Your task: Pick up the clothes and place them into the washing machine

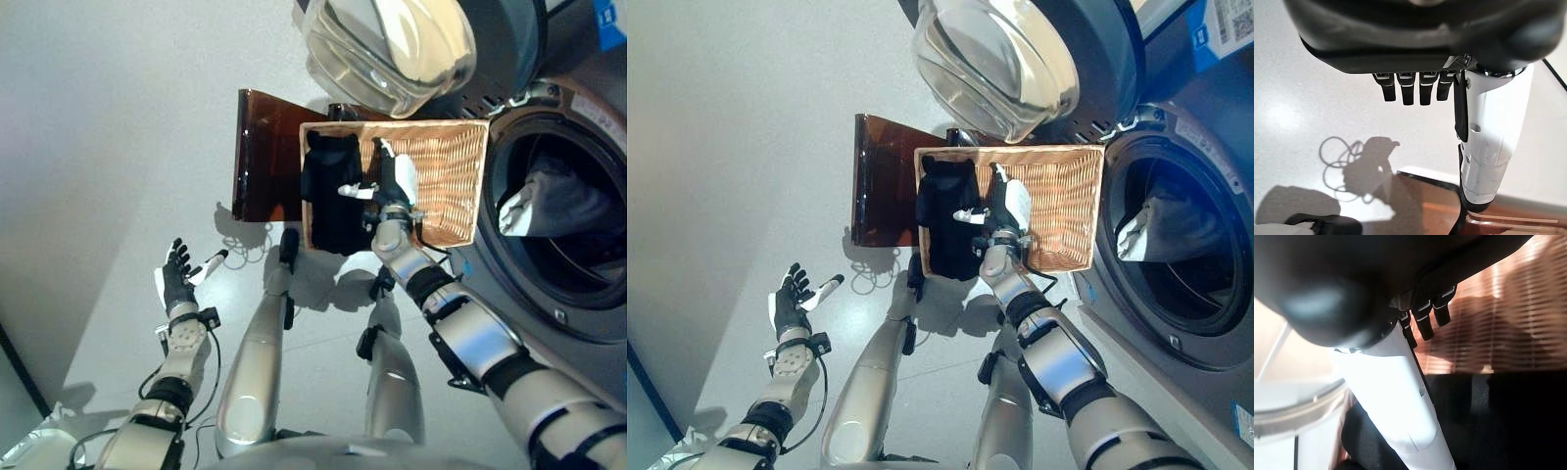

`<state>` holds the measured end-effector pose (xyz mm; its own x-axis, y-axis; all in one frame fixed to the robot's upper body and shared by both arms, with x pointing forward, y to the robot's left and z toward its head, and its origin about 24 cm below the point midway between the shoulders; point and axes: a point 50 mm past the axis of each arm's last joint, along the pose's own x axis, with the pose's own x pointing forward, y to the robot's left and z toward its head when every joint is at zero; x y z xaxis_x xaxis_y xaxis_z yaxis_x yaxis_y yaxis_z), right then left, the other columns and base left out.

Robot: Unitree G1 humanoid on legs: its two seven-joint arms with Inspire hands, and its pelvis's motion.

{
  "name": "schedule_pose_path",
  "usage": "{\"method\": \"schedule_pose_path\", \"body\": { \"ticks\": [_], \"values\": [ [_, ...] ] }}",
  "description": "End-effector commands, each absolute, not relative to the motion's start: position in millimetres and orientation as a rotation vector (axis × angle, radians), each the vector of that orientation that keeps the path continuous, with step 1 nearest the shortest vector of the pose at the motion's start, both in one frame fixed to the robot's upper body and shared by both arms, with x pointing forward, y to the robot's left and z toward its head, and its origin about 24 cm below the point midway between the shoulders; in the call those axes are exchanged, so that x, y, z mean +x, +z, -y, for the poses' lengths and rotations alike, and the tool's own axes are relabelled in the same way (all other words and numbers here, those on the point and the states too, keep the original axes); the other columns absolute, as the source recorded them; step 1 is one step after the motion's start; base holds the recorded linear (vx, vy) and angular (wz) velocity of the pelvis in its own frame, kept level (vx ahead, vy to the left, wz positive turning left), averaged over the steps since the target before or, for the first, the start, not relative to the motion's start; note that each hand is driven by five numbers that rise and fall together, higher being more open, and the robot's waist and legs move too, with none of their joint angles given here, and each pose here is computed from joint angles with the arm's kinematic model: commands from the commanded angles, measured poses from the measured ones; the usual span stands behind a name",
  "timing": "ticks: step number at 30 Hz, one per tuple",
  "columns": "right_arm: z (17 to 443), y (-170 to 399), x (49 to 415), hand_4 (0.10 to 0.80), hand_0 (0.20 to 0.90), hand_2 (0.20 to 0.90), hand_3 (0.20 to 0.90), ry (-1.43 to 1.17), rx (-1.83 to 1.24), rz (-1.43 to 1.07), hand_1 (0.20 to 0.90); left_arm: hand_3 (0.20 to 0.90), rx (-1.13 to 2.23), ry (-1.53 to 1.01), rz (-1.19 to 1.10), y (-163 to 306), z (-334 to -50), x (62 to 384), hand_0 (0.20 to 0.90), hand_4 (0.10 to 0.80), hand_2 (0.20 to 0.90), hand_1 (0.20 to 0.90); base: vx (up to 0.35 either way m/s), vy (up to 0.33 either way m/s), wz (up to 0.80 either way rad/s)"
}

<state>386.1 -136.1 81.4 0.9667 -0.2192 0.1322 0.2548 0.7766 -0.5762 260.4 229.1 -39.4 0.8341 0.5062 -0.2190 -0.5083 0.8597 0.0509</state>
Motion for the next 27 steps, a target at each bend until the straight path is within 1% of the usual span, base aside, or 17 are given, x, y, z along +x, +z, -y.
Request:
{"method": "schedule_pose_path", "body": {
  "ticks": [1, 5, 19, 20, 21, 24, 26, 27],
  "values": [
    [119.4, 121.5, 398.1, 0.800, 0.900, 0.900, 0.900, -0.242, -0.563, 0.205, 0.900, 0.900, 0.009, 0.616, -0.078, -14.3, -256.4, 258.4, 0.900, 0.800, 0.900, 0.900, -0.025, 0.003, 0.06],
    [119.2, 125.3, 400.4, 0.800, 0.900, 0.900, 0.900, -0.237, -0.562, 0.201, 0.900, 0.900, -0.006, 0.608, -0.001, 2.0, -257.5, 264.2, 0.900, 0.800, 0.900, 0.900, -0.027, 0.002, 0.08],
    [109.0, 132.6, 406.1, 0.800, 0.900, 0.900, 0.900, -0.206, -0.570, 0.173, 0.900, 0.900, -0.017, 0.611, 0.040, 12.0, -263.3, 265.1, 0.900, 0.800, 0.900, 0.900, -0.016, 0.001, 0.05],
    [106.8, 135.7, 407.3, 0.751, 0.831, 0.831, 0.831, -0.193, -0.575, 0.176, 0.831, 0.900, -0.015, 0.613, 0.036, 11.5, -264.8, 264.8, 0.900, 0.800, 0.900, 0.900, -0.025, -0.028, 0.10],
    [105.9, 136.8, 407.7, 0.725, 0.796, 0.796, 0.796, -0.188, -0.571, 0.177, 0.796, 0.900, -0.015, 0.615, 0.033, 11.1, -265.0, 265.2, 0.900, 0.800, 0.900, 0.900, -0.023, -0.023, 0.13],
    [101.1, 136.0, 407.3, 0.718, 0.785, 0.785, 0.785, -0.163, -0.568, 0.174, 0.785, 0.900, -0.011, 0.613, 0.022, 9.3, -264.1, 265.4, 0.900, 0.800, 0.900, 0.900, -0.013, -0.013, 0.11],
    [97.7, 134.3, 406.6, 0.690, 0.746, 0.746, 0.746, -0.151, -0.561, 0.169, 0.746, 0.900, -0.011, 0.614, 0.011, 7.2, -263.6, 265.3, 0.900, 0.800, 0.900, 0.900, -0.010, 0.000, 0.08],
    [97.7, 134.3, 406.6, 0.690, 0.746, 0.746, 0.746, -0.151, -0.561, 0.169, 0.746, 0.900, -0.011, 0.614, 0.011, 7.2, -263.6, 265.3, 0.900, 0.800, 0.900, 0.900, -0.009, -0.003, 0.09]
  ]
}}
